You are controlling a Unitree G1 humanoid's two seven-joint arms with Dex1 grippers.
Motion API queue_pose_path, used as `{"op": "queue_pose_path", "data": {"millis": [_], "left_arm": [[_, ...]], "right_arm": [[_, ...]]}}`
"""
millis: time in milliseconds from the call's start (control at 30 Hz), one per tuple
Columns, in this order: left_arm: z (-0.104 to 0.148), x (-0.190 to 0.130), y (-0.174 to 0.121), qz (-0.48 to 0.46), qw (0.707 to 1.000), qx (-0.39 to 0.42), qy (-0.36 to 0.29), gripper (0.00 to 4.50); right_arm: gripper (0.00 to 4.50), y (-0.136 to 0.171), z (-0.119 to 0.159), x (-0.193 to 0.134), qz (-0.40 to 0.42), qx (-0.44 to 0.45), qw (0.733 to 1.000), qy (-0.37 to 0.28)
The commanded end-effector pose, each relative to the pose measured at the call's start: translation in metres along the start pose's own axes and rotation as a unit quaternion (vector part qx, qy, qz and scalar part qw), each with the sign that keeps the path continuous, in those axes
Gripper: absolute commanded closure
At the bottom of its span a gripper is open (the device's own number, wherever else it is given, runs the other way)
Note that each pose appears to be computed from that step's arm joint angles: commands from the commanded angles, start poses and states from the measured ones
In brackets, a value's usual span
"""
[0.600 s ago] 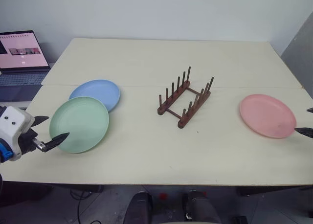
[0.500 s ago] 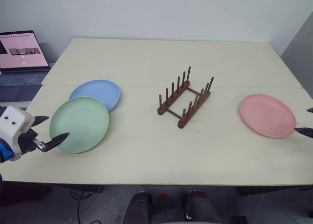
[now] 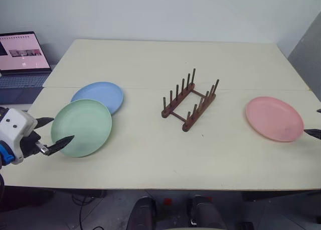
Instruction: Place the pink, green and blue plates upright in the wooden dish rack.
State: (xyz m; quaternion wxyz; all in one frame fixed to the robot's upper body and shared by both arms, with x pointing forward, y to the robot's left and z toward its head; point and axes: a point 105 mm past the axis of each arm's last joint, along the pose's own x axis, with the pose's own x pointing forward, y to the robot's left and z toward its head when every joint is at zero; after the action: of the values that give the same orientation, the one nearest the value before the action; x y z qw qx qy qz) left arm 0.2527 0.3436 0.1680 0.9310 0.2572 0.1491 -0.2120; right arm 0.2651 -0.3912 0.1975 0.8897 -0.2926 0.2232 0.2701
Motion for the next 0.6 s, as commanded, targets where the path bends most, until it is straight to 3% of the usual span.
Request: {"op": "queue_pose_path", "data": {"millis": [33, 133, 267, 433, 600], "left_arm": [[0.017, 0.000, -0.003, -0.011, 0.999, 0.014, -0.029, 0.00], [0.030, 0.011, -0.017, -0.028, 0.998, 0.030, -0.049, 0.00], [0.049, 0.036, -0.060, -0.088, 0.993, 0.023, -0.082, 0.00], [0.072, 0.073, -0.131, -0.172, 0.977, -0.013, -0.125, 0.00], [0.085, 0.111, -0.177, -0.191, 0.968, -0.046, -0.156, 0.00]], "right_arm": [[0.03, -0.009, 0.011, -0.007, -0.023, -0.010, 0.999, -0.024], [0.03, -0.008, 0.019, -0.006, -0.020, -0.018, 0.999, -0.041], [0.03, 0.011, 0.039, 0.003, 0.024, -0.044, 0.997, -0.063], [0.03, 0.055, 0.071, 0.015, 0.100, -0.071, 0.988, -0.096], [0.03, 0.098, 0.101, 0.026, 0.148, -0.069, 0.977, -0.133]]}}
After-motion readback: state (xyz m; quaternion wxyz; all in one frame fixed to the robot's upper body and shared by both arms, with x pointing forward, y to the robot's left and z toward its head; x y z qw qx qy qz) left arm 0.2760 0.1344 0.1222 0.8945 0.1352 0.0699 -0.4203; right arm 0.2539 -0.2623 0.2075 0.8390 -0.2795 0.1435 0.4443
